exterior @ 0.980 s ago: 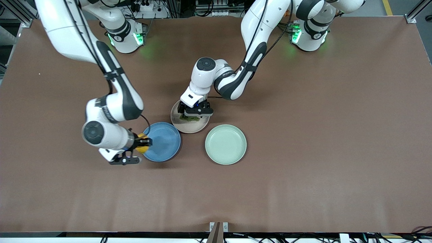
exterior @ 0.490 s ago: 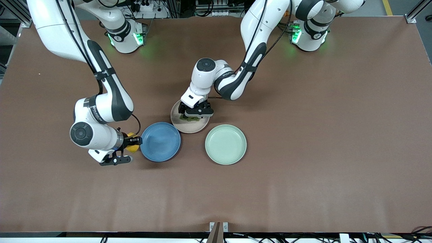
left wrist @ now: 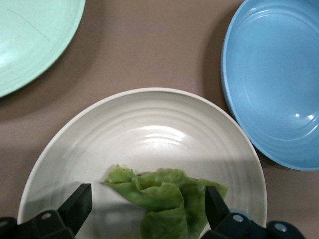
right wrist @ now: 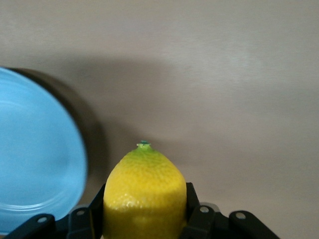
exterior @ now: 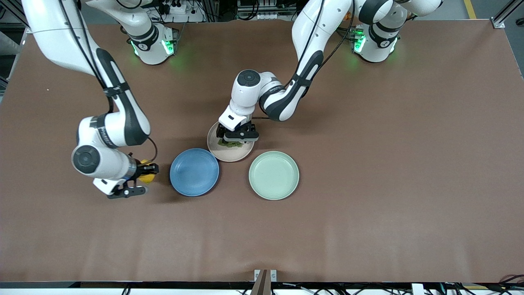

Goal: Pick lemon and lettuce from blue and beige plates
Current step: 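Lift the lemon off the blue plate with the right gripper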

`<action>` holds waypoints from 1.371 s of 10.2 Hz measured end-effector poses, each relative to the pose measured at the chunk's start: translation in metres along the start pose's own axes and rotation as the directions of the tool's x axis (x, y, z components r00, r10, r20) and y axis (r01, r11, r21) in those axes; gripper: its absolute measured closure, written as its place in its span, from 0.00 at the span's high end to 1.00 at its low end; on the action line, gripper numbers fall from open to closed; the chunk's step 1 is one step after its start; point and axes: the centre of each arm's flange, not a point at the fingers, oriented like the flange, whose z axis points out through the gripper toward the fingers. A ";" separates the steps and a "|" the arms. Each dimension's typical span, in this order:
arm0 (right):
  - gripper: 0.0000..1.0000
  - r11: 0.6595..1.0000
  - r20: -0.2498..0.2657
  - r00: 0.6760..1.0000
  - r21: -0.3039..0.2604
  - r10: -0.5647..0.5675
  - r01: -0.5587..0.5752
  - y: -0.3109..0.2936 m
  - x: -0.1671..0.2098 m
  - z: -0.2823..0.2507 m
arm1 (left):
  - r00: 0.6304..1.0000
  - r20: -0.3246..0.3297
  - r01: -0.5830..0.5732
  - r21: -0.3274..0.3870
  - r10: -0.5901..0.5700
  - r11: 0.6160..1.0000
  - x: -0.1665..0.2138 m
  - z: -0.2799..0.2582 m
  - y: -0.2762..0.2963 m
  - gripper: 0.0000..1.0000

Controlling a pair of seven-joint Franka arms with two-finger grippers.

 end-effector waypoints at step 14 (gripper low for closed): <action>0.62 0.998 -0.085 0.995 0.005 -0.060 0.061 0.102 -0.065 0.077 | 1.000 0.008 0.004 0.018 -0.004 1.000 -0.004 0.000 0.001 0.98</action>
